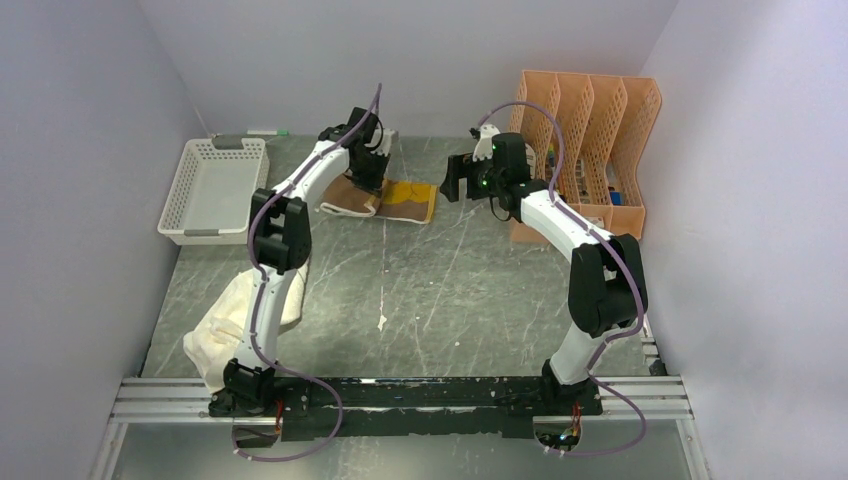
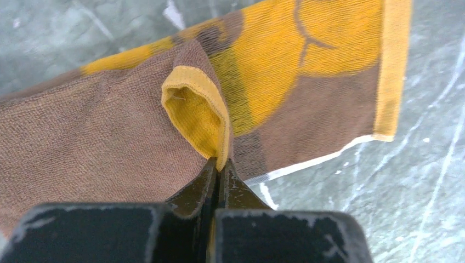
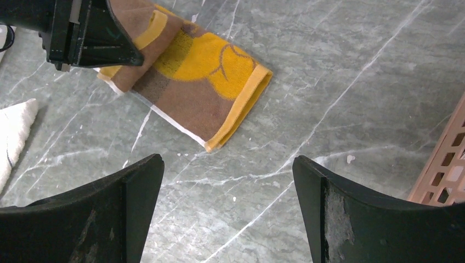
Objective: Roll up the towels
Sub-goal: Fold the towel at the center of the board.
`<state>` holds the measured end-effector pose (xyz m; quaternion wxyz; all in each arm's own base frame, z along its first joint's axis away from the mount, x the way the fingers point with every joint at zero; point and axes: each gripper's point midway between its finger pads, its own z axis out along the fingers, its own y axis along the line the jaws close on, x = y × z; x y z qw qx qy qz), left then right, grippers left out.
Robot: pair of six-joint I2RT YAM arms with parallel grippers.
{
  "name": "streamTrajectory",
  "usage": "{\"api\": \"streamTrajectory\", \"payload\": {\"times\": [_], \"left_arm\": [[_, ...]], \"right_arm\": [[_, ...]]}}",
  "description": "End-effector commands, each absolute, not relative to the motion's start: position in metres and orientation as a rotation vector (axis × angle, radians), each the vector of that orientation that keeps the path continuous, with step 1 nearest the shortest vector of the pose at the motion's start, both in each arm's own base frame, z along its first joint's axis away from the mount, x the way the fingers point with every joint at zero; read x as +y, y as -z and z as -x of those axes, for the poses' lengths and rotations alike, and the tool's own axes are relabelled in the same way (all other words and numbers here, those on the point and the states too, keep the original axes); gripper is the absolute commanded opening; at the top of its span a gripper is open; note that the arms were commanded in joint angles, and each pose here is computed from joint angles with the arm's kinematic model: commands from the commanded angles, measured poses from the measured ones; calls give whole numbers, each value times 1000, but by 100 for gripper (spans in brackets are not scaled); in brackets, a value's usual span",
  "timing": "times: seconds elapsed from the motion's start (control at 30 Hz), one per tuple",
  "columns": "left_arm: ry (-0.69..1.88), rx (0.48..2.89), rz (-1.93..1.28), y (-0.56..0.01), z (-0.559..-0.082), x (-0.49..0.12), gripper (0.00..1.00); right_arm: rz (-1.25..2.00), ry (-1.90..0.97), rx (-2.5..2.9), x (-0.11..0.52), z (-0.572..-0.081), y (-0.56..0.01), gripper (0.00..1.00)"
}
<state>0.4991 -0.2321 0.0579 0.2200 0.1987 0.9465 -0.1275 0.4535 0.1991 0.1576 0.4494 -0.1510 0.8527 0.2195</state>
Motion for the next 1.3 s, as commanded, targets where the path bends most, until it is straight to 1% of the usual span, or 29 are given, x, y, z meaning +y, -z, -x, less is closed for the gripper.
{"api": "streamTrajectory", "payload": {"times": [0.0, 0.23, 0.6, 1.07, 1.1, 1.2, 1.27], "left_arm": [[592, 2550, -580, -63, -497, -280, 7], [722, 2506, -548, -62, -499, -306, 7], [853, 2447, -428, -67, -508, -327, 7], [987, 2455, -376, -55, -494, -350, 7], [989, 2457, -375, -54, -494, -350, 10], [998, 2447, -386, -55, -493, -352, 32], [1000, 2433, -392, -60, -493, -354, 60]], "right_arm": [[380, -530, 2085, 197, -457, -171, 89], [378, -527, 2088, 196, -457, -171, 89], [377, -524, 2102, 196, -456, -166, 90], [376, -527, 2117, 196, -454, -155, 90], [378, -527, 2114, 196, -454, -155, 90], [375, -523, 2117, 195, -454, -154, 90], [374, -523, 2120, 195, -454, -152, 90]]}}
